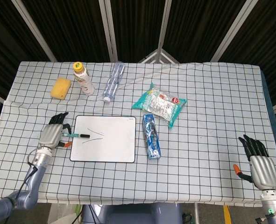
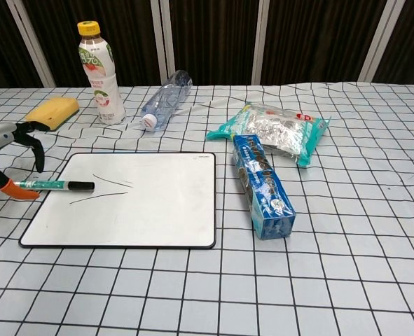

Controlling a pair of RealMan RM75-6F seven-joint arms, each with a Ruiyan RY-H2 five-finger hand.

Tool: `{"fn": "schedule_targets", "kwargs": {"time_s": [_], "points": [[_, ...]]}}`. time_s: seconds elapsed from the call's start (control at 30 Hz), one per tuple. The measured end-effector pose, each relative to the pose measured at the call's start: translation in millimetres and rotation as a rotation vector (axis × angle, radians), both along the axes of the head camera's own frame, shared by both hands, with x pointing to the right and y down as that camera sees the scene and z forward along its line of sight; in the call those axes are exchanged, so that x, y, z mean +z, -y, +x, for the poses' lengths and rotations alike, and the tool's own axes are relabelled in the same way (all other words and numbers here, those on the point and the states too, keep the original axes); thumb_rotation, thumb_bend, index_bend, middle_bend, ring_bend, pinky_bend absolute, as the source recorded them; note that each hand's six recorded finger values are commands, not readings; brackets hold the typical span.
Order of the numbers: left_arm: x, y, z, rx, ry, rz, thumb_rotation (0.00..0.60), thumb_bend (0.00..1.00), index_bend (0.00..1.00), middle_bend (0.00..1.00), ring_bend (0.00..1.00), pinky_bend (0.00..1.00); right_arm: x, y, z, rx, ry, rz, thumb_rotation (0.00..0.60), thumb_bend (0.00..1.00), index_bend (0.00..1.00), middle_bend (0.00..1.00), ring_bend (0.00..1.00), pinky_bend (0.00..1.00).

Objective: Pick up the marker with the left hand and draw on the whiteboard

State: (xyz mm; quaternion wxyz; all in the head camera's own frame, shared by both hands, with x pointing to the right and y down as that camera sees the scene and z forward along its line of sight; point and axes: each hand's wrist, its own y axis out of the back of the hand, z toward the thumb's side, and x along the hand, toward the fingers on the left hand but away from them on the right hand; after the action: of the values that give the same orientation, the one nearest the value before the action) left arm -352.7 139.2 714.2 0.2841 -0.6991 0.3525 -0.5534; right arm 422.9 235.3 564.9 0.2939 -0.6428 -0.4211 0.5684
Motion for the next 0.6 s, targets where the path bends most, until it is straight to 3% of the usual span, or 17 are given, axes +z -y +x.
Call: {"fn": "schedule_targets", "kwargs": {"time_s": [0.17,0.23,0.3,0.37,0.47,0.6], "points": [[-19,-3,-2,-0.033,-0.051,0.003,0.6,0.06,0.43,0.0,0.0,0.0,0,0,0,-0.002,-0.001,-0.002,0.6,0.35,0.0,0.0,0.0,0.0],[-32,-4,-3,-0.045,-0.082,0.011,0.6,0.06,0.33,0.0,0.0,0.0,0,0,0,-0.004,-0.002,-0.003,0.6,0.35,0.0,0.0,0.0,0.0],[-45,-7,-5,-0.058,-0.113,0.017,0.6,0.06,0.1,0.0,0.0,0.0,0,0,0,-0.004,-0.002,-0.003,0.6,0.35,0.0,0.0,0.0,0.0],[-60,-12,-11,-0.076,-0.144,0.019,0.6,0.06,0.0,0.0,0.0,0.0,0,0,0,-0.004,-0.001,-0.002,0.6,0.35,0.0,0.0,0.0,0.0],[-82,-22,-26,-0.101,-0.158,0.017,0.6,0.06,0.0,0.0,0.0,0.0,0,0,0,-0.005,-0.002,-0.002,0.6,0.35,0.0,0.0,0.0,0.0],[-113,-33,-52,-0.1,-0.1,0.074,0.6,0.06,0.0,0.0,0.0,0.0,1,0,-1,-0.01,-0.006,-0.001,0.6,0.35,0.0,0.0,0.0,0.0]]}}
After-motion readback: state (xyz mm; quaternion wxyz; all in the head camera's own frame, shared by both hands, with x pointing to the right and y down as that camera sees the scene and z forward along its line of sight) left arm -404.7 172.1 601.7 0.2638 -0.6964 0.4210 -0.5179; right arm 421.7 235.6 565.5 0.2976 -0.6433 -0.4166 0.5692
